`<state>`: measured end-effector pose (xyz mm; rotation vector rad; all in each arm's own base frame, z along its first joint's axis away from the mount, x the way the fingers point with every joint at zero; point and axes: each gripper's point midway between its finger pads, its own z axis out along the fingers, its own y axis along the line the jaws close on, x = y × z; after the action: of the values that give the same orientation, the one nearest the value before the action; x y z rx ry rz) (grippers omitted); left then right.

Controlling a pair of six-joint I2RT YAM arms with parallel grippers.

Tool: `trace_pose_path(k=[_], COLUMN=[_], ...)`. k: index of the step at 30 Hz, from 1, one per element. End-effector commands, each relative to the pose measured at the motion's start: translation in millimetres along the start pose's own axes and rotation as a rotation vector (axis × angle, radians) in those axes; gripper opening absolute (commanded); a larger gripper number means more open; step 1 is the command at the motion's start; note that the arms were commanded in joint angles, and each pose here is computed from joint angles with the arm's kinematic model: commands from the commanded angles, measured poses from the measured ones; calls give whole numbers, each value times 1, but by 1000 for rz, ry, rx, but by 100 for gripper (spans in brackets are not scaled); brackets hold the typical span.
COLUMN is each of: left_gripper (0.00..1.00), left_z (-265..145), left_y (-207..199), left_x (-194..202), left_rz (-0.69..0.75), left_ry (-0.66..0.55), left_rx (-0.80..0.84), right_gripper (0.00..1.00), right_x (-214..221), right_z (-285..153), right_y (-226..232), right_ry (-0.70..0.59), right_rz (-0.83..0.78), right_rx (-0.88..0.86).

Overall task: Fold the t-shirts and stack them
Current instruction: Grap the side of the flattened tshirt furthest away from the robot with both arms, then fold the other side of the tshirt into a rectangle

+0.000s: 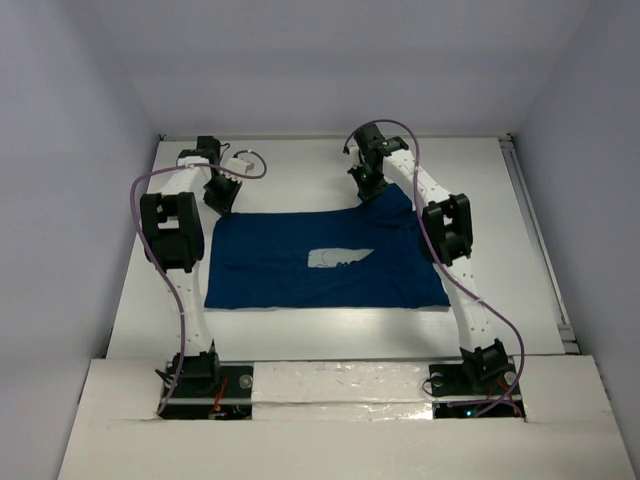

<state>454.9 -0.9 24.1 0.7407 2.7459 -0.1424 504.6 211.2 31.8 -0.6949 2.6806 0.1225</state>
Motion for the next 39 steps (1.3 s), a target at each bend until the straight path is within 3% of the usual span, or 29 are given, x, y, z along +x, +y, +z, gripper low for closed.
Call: trace_pose_path(k=[1, 9, 26, 39], left_gripper=[0, 0, 0, 0], left_z=[-4, -21, -61, -79], left_y=[1, -7, -30, -49], left_x=[0, -10, -13, 7], left_rz=[-7, 4, 42, 67], left_ry=[-23, -100, -220, -231], left_rx=[-4, 8, 33, 45], right_gripper=[6, 0, 0, 0], right_x=[-4, -13, -26, 1], right_z=[-14, -26, -71, -106], right_y=[-1, -17, -33, -36], right_ry=[-19, -78, -214, -215], right_rz=[-9, -22, -25, -18], right_rx=[-4, 87, 191, 236])
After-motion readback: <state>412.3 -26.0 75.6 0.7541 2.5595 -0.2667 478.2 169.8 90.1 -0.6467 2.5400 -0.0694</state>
